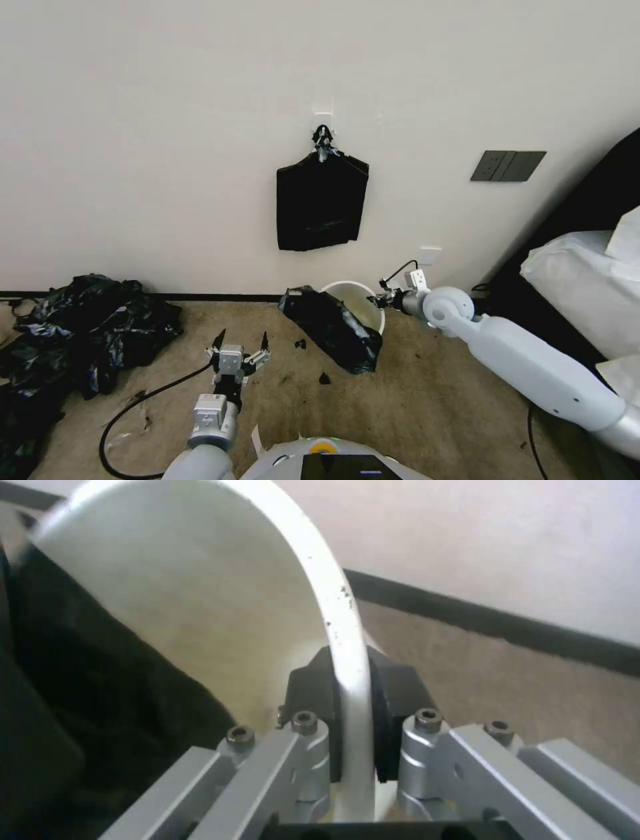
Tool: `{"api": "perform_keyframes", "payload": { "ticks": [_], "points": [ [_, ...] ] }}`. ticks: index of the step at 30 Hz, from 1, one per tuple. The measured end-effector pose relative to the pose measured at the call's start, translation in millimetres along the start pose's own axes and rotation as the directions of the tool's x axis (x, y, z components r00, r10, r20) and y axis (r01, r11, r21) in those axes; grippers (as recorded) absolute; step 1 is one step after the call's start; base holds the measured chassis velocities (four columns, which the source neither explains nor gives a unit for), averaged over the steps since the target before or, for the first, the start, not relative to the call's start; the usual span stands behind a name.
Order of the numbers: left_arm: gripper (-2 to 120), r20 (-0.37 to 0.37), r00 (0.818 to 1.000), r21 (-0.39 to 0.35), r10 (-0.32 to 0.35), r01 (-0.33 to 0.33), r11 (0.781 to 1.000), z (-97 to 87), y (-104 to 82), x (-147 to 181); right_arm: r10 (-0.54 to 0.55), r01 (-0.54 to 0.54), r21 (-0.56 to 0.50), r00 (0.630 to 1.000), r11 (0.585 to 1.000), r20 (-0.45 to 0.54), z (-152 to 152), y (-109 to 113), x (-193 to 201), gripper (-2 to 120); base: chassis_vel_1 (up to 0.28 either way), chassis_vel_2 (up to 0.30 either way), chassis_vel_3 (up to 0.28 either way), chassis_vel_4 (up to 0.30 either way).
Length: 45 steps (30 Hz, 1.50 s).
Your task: Place a trash bag onto the trash bin.
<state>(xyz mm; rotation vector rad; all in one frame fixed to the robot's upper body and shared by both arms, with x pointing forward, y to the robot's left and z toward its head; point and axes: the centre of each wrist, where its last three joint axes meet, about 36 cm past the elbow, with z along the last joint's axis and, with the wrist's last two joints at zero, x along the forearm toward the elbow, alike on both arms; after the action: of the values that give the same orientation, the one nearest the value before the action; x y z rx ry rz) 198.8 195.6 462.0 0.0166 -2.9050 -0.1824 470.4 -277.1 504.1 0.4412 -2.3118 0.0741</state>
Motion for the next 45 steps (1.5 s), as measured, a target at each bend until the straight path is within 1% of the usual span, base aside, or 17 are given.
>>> {"api": "perform_keyframes", "payload": {
  "ticks": [1, 2, 6, 7, 11, 12, 16, 17, 20, 21, 24, 32, 38, 45],
  "points": [
    [100, -0.003, 1.0, 0.005, -0.001, 0.001, 1.0, 0.4, 1.6, -0.9, 0.017, -0.017, -0.024, 1.0, 1.0, -0.007, 2.8, 3.9, 1.4, 7, 0.0, 0.0, 0.0, 0.0],
    [100, -0.003, 1.0, 0.005, -0.001, 0.001, 1.0, 0.4, 1.6, -0.9, 0.017, -0.017, -0.024, 1.0, 1.0, -0.007, 2.8, 3.9, 1.4, 7, 0.0, 0.0, 0.0, 0.0],
    [100, -0.002, 1.0, 0.036, -0.005, 0.005, 0.999, 0.7, 2.6, -5.7, 0.033, -0.034, -0.126, 0.999, 0.991, -0.009, 4.8, 16.9, 10.4, 7, 0.0, 0.0, 0.0, 0.0],
    [100, -0.002, 1.0, 0.036, -0.005, 0.005, 0.999, 0.7, 2.6, -5.7, 0.033, -0.034, -0.126, 0.999, 0.991, -0.009, 4.8, 16.9, 10.4, 7, 0.0, 0.0, 0.0, 0.0],
    [100, -0.001, 1.0, 0.051, -0.008, 0.008, 0.999, 0.3, 1.1, -7.0, 0.028, -0.029, -0.214, 1.0, 0.977, -0.008, 9.9, 36.6, 17.0, 7, 0.0, 0.0, 0.0, 0.0],
    [100, -0.001, 1.0, 0.051, -0.008, 0.008, 0.999, 0.3, 1.1, -7.0, 0.028, -0.029, -0.214, 1.0, 0.977, -0.008, 9.9, 36.6, 17.0, 7, 0.0, 0.0, 0.0, 0.0],
    [100, -0.013, 1.0, 0.045, -0.012, 0.012, 0.999, 2.4, 3.7, -4.8, 0.043, -0.046, -0.284, 0.999, 0.958, -0.016, 19.4, 56.6, 17.9, 7, 0.0, 0.0, 0.0, 0.0],
    [100, -0.013, 1.0, 0.045, -0.012, 0.012, 0.999, 2.4, 3.7, -4.8, 0.043, -0.046, -0.284, 0.999, 0.958, -0.016, 19.4, 56.6, 17.9, 7, 0.0, 0.0, 0.0, 0.0],
    [100, -0.019, 1.0, 0.045, -0.019, 0.02, 0.999, 4.8, 5.4, -5.7, 0.078, -0.083, -0.347, 0.997, 0.934, -0.028, 27.9, 69.2, 12.6, 7, 0.0, 0.0, 0.0, 0.0],
    [100, -0.019, 1.0, 0.045, -0.019, 0.02, 0.999, 4.8, 5.4, -5.7, 0.078, -0.083, -0.347, 0.997, 0.934, -0.028, 27.9, 69.2, 12.6, 7, 0.0, 0.0, 0.0, 0.0],
    [100, -0.023, 0.999, 0.045, -0.022, 0.023, 0.999, 6.7, 5.5, -6.4, 0.09, -0.099, -0.387, 0.995, 0.917, -0.043, 37.7, 77.0, 10.9, 7, 0.0, 0.0, 0.0, 0.0],
    [100, -0.023, 0.999, 0.043, -0.025, 0.026, 0.999, 7.7, 6.2, -7.8, 0.102, -0.113, -0.435, 0.994, 0.893, -0.05, 58.3, 93.0, 7.7, 7, 0.0, 0.0, 0.0, 0.0],
    [100, -0.025, 0.999, 0.042, -0.025, 0.026, 0.999, 8.1, 5.9, -7.1, 0.107, -0.118, -0.438, 0.993, 0.891, -0.049, 67.9, 99.5, -0.6, 7, 0.0, 0.0, 0.0, 0.0],
    [100, -0.032, 0.999, 0.043, -0.024, 0.026, 0.999, 10.8, 4.6, -7.1, 0.114, -0.134, -0.439, 0.991, 0.888, -0.07, 79.0, 105.2, -11.0, 8, 0.0, 0.0, 0.0, 0.0]
  ]
}}
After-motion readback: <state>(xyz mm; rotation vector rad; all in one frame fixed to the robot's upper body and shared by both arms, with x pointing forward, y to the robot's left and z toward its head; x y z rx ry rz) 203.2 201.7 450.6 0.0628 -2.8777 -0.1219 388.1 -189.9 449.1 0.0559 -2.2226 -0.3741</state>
